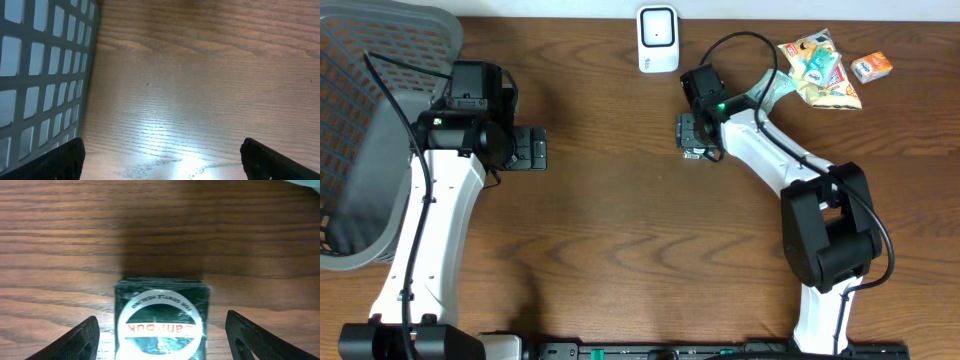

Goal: Scan the item barcode
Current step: 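Lift the tin and hold it in front of the scanner window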

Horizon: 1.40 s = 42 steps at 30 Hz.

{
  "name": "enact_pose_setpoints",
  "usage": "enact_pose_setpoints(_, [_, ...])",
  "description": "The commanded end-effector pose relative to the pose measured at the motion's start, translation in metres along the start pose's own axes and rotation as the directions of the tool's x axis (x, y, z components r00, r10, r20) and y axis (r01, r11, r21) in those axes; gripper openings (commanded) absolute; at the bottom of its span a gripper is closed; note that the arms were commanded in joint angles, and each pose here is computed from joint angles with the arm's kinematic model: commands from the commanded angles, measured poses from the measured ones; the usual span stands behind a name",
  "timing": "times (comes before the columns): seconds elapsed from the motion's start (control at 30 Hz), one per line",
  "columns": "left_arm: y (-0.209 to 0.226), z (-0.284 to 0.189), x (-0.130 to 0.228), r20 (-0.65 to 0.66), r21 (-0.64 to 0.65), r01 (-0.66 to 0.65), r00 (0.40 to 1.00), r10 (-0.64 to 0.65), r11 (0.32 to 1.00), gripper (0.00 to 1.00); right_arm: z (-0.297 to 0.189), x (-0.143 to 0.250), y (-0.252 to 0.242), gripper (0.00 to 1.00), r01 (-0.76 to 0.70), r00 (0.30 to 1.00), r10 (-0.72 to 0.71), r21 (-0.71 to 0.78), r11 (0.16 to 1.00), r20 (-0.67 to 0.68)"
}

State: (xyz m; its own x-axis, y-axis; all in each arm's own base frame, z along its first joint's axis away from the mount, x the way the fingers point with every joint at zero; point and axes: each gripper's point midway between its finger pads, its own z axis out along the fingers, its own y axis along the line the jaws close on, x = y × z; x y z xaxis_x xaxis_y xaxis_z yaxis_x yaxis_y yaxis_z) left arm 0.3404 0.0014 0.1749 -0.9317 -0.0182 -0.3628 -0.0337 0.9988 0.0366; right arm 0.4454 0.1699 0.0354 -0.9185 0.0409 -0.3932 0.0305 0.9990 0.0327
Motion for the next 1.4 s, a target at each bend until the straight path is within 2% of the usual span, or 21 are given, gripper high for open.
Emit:
enact_pose_setpoints(0.0, [0.001, 0.003, 0.003, -0.013, -0.009, -0.008, 1.000, 0.008, 1.000, 0.98, 0.004, 0.006, 0.007, 0.75, 0.014, 1.000, -0.014, -0.017, 1.000, -0.016])
enact_pose_setpoints(0.47, [0.001, 0.003, 0.003, -0.013, -0.009, -0.007, 1.000, 0.007, 1.000, 0.98, 0.028, 0.029, -0.008, 0.79, 0.028, 0.997, -0.025, 0.050, 0.998, -0.067])
enact_pose_setpoints(0.53, [0.001, 0.003, 0.003, -0.013, -0.009, -0.008, 1.000, 0.008, 1.000, 0.98, 0.030, 0.029, -0.007, 0.71, 0.028, 0.998, -0.025, 0.048, 0.998, -0.066])
enact_pose_setpoints(0.7, [0.001, 0.003, 0.003, -0.013, -0.009, -0.008, 1.000, 0.008, 1.000, 0.98, 0.031, 0.028, -0.004, 0.68, 0.026, 0.998, -0.024, 0.033, 0.999, -0.062])
enact_pose_setpoints(0.83, [0.001, 0.003, 0.003, -0.013, -0.009, -0.008, 1.000, 0.008, 1.000, 0.98, 0.031, 0.029, -0.003, 0.58, 0.026, 0.998, -0.024, 0.027, 0.999, -0.064])
enact_pose_setpoints(0.93, [0.001, 0.003, 0.003, -0.013, -0.009, -0.008, 1.000, 0.008, 1.000, 0.98, 0.031, 0.027, -0.003, 0.55, 0.027, 0.998, -0.026, 0.026, 0.999, -0.058])
enact_pose_setpoints(1.07, [0.001, 0.003, 0.003, -0.013, -0.009, -0.008, 1.000, 0.008, 1.000, 0.98, 0.029, 0.017, 0.002, 0.46, 0.079, 0.997, -0.079, 0.009, 0.997, -0.026])
enact_pose_setpoints(1.23, [0.001, 0.003, 0.003, -0.013, -0.009, -0.008, 1.000, 0.008, 1.000, 0.98, 0.014, -0.017, 0.015, 0.47, 0.104, 0.993, -0.103, -0.020, 0.994, 0.058])
enact_pose_setpoints(1.37, [0.001, 0.003, 0.003, -0.013, -0.009, -0.008, 1.000, 0.008, 1.000, 0.98, -0.007, -0.060, 0.031, 0.48, 0.173, 0.969, -0.161, -0.047, 0.984, 0.185])
